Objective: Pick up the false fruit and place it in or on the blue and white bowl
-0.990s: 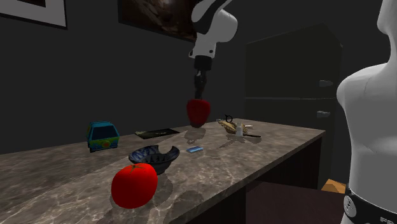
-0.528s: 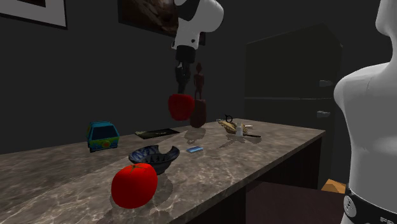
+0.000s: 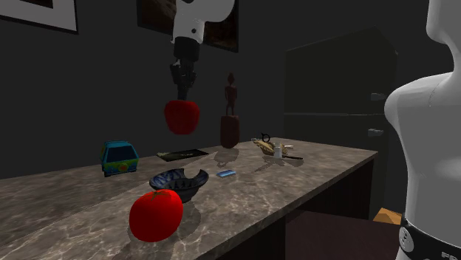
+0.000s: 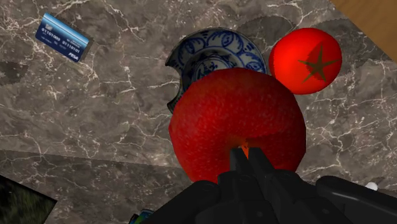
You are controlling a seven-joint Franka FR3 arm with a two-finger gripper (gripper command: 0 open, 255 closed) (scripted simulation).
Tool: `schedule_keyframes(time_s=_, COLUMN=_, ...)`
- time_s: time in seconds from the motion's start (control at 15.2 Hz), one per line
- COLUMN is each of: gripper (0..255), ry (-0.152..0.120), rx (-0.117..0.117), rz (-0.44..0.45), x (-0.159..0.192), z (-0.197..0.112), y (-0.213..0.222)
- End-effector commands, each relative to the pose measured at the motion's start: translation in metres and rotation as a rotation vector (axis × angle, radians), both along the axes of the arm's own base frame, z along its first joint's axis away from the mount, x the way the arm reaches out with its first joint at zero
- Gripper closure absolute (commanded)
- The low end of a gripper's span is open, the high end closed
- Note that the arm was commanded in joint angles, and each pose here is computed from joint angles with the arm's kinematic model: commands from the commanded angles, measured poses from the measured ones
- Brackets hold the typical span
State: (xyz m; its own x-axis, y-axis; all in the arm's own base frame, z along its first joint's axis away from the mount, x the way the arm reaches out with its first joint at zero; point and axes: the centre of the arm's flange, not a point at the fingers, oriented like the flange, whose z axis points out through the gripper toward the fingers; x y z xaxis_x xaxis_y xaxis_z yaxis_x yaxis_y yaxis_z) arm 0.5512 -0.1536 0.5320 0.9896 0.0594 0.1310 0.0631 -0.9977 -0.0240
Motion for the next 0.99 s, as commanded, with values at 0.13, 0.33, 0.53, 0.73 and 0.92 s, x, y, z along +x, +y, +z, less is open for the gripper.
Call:
schedule_keyframes(time_s=0.13, gripper=255, ry=0.0, rx=0.0, rz=-0.001, x=0.003, z=-0.011, y=0.009)
schedule_keyframes(time_s=0.33, gripper=255, ry=0.0, rx=0.0, rz=-0.001, x=0.003, z=-0.027, y=0.009)
schedule_keyframes(time_s=0.53, gripper=255, ry=0.0, rx=0.0, rz=-0.001, x=0.003, z=-0.043, y=0.009)
schedule_keyframes(time_s=0.73, gripper=255, ry=0.0, rx=0.0, rz=-0.001, x=0.003, z=-0.059, y=0.009)
schedule_keyframes(time_s=0.92, gripper=255, ry=0.0, rx=0.0, rz=-0.001, x=0.003, z=-0.075, y=0.009)
